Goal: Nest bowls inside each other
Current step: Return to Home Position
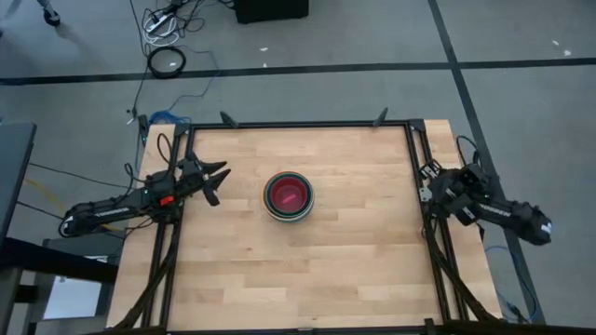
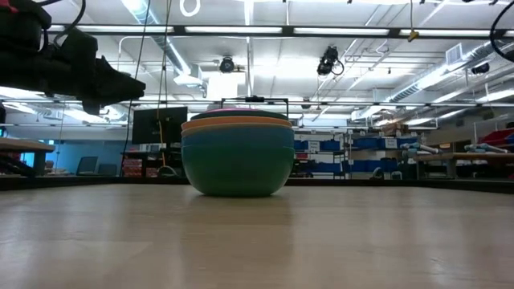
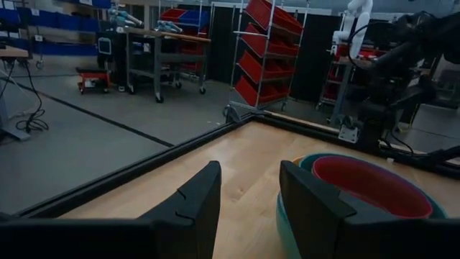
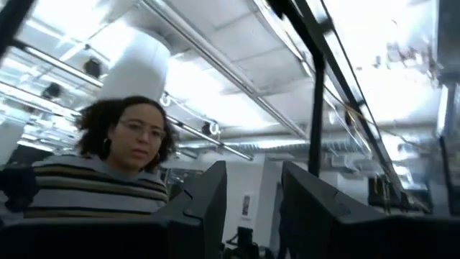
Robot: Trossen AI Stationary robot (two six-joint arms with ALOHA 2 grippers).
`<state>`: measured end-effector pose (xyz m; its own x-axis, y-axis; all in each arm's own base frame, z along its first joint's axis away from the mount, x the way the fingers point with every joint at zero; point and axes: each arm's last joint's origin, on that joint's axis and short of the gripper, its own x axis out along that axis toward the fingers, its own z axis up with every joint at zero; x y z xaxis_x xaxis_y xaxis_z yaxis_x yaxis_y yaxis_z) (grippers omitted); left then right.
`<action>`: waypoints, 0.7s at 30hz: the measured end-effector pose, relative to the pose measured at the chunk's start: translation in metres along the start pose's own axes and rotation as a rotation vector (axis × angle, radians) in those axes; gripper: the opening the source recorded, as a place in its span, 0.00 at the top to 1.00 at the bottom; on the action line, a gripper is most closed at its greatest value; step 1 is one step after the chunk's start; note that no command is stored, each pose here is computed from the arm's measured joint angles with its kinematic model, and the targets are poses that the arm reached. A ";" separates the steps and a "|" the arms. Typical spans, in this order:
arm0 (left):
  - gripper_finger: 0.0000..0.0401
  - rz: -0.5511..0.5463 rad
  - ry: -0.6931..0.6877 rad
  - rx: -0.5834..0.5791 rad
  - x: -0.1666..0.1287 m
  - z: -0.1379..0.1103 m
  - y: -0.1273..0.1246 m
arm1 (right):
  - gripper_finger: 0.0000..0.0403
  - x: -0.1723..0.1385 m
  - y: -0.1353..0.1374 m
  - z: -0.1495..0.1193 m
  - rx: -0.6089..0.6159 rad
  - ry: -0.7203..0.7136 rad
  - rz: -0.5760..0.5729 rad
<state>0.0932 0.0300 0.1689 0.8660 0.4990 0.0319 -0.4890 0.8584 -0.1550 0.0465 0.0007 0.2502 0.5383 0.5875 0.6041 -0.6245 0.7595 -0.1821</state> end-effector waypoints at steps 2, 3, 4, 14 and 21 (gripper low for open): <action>0.62 0.000 0.000 -0.001 0.000 0.000 0.000 | 0.69 -0.002 -0.005 -0.004 0.043 0.067 -0.047; 0.62 0.000 0.000 0.000 0.000 0.000 0.000 | 0.69 -0.003 -0.009 -0.008 0.073 0.115 -0.077; 0.62 -0.002 0.002 0.004 0.000 0.000 0.000 | 0.69 -0.005 -0.014 -0.012 0.089 0.164 -0.105; 0.62 -0.125 0.042 0.117 0.000 -0.003 -0.004 | 0.69 -0.037 -0.041 -0.062 0.156 0.565 -0.296; 0.62 -0.228 0.087 0.095 0.000 -0.007 -0.006 | 0.69 -0.048 -0.043 -0.076 0.134 0.662 -0.389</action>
<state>0.0971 0.0239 0.1630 0.9587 0.2827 -0.0308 -0.2841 0.9569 -0.0596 0.0901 -0.0388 0.1697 0.9320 0.3624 0.0084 -0.3621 0.9296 0.0688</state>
